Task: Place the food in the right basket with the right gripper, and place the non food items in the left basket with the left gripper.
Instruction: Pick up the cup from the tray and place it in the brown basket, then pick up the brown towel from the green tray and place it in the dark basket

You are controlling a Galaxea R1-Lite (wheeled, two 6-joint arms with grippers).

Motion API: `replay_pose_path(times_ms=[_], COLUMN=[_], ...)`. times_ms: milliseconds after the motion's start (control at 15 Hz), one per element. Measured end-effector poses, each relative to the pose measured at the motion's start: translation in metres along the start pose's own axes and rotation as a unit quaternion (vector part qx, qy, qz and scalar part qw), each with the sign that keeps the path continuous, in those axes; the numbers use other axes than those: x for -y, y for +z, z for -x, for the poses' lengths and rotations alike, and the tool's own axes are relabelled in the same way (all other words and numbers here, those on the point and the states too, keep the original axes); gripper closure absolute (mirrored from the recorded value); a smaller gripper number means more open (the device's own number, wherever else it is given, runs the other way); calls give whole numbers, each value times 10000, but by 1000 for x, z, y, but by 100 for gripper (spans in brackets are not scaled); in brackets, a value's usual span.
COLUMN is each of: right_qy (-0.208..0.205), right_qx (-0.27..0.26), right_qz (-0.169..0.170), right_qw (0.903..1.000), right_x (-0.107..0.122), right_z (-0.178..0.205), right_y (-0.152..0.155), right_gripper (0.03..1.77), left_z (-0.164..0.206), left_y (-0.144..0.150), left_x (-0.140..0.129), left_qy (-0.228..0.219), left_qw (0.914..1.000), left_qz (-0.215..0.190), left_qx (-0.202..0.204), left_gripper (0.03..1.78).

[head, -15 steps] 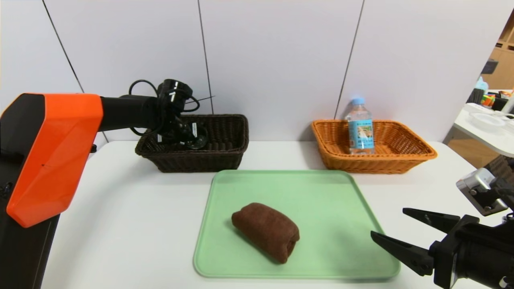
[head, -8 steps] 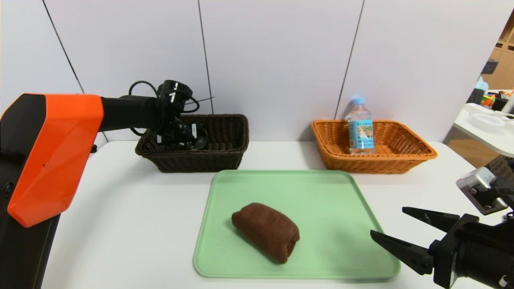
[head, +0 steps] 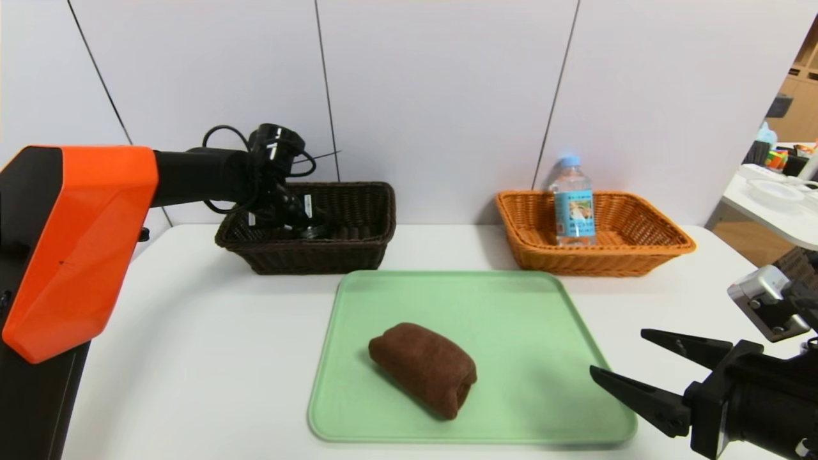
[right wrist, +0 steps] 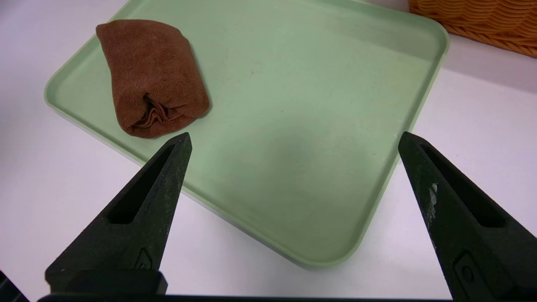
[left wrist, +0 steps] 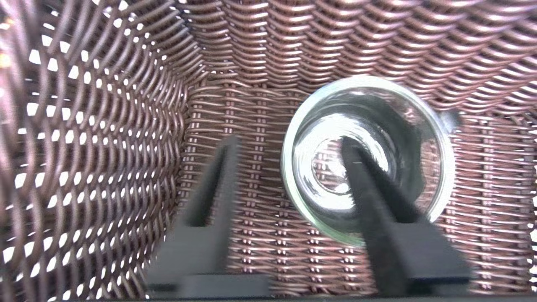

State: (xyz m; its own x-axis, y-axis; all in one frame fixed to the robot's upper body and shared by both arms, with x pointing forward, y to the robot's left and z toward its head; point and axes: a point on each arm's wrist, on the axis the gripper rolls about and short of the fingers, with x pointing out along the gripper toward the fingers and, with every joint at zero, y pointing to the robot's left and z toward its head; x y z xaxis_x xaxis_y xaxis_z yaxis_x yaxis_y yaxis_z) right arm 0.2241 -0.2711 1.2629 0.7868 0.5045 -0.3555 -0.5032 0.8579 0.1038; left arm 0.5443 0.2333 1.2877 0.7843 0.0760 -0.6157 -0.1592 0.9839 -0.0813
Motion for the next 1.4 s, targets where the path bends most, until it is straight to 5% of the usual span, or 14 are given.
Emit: replay_pose_path(times_ms=[533,933,1133,1400], right_qy=[-7,2,4,9], right_qx=[40,67,69,92], right_qz=[3,8,6,18], right_qw=[10000,10000,10000,10000], right_x=[0,0,0,-1], right_z=[2,3,3,5], right_y=[0,1,1,0], right_gripper=[10,10,10,10], left_z=[90,158,179,199], left_y=[29,-10,-38,-58], left_x=[-2,32,53,63], left_qy=[-244,-893,-1415,-2274], left_qw=[9988,9944,9850,9578], left_qz=[57,-554,-967,-1700], left_qx=[421,113,-178,-457], left_gripper=[37,23,19,16])
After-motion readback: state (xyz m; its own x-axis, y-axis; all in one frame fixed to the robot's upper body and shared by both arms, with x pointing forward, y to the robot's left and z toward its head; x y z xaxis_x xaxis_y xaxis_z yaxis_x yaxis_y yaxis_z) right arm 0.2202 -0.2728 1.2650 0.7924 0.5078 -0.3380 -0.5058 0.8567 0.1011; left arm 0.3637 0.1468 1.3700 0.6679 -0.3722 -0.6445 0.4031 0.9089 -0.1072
